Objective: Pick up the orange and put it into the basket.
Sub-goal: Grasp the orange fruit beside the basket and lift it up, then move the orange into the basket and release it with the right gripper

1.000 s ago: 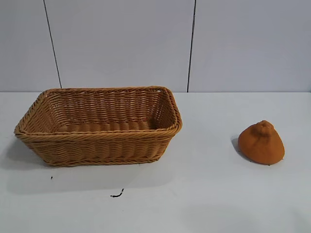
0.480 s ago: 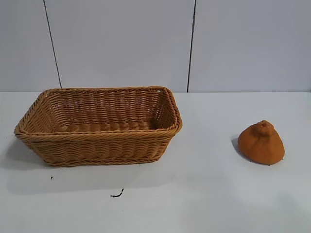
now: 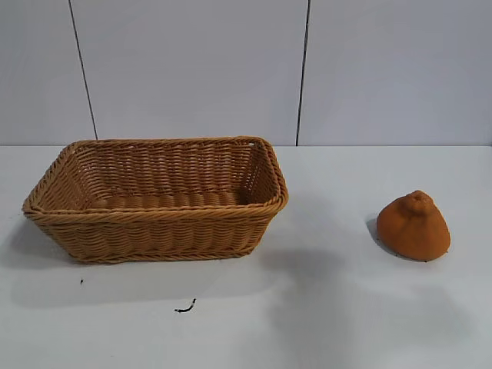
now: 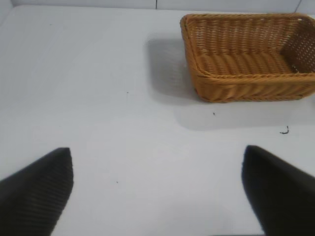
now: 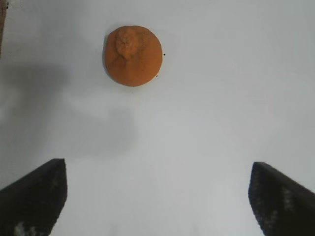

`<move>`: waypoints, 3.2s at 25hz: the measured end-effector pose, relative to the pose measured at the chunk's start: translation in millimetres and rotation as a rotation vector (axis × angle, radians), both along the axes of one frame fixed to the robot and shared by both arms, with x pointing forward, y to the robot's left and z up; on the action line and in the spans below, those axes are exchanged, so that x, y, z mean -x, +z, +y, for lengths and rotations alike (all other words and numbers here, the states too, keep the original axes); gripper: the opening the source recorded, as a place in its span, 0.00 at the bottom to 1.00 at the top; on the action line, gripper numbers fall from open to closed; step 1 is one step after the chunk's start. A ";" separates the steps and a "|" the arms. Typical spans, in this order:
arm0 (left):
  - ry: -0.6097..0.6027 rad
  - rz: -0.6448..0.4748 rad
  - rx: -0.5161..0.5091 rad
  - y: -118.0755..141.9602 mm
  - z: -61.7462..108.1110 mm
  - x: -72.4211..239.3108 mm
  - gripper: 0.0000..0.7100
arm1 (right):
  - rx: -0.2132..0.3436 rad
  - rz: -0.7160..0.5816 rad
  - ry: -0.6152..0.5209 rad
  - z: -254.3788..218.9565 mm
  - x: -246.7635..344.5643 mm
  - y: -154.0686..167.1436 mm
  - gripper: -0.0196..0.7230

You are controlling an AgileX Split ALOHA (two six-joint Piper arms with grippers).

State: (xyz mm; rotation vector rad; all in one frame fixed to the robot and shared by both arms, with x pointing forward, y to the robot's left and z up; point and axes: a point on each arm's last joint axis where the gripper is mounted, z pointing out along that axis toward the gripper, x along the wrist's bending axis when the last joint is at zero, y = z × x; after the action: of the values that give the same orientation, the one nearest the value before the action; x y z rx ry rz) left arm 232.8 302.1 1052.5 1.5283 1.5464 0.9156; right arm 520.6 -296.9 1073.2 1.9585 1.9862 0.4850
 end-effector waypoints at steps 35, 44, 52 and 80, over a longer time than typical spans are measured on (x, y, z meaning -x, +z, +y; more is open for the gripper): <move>0.000 0.000 0.000 0.0 0.0 0.0 0.94 | 0.055 0.444 0.092 39.1 -121.6 -183.1 0.68; 0.000 0.001 0.000 -0.1 0.0 0.0 0.94 | 0.082 0.381 0.100 37.2 -127.3 -141.3 0.10; 0.000 0.001 0.000 -0.1 0.0 0.0 0.94 | 0.054 0.190 0.088 40.7 -149.4 -42.4 0.10; 0.000 0.001 0.000 -0.1 0.0 0.0 0.94 | -0.025 -0.004 0.595 296.8 -104.4 -71.0 0.10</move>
State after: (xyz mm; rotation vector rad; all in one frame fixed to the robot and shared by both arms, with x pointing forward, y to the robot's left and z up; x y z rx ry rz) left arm 232.8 302.1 1052.5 1.5290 1.5471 0.9149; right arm 625.0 -0.1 1002.2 1.3417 2.5572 0.6452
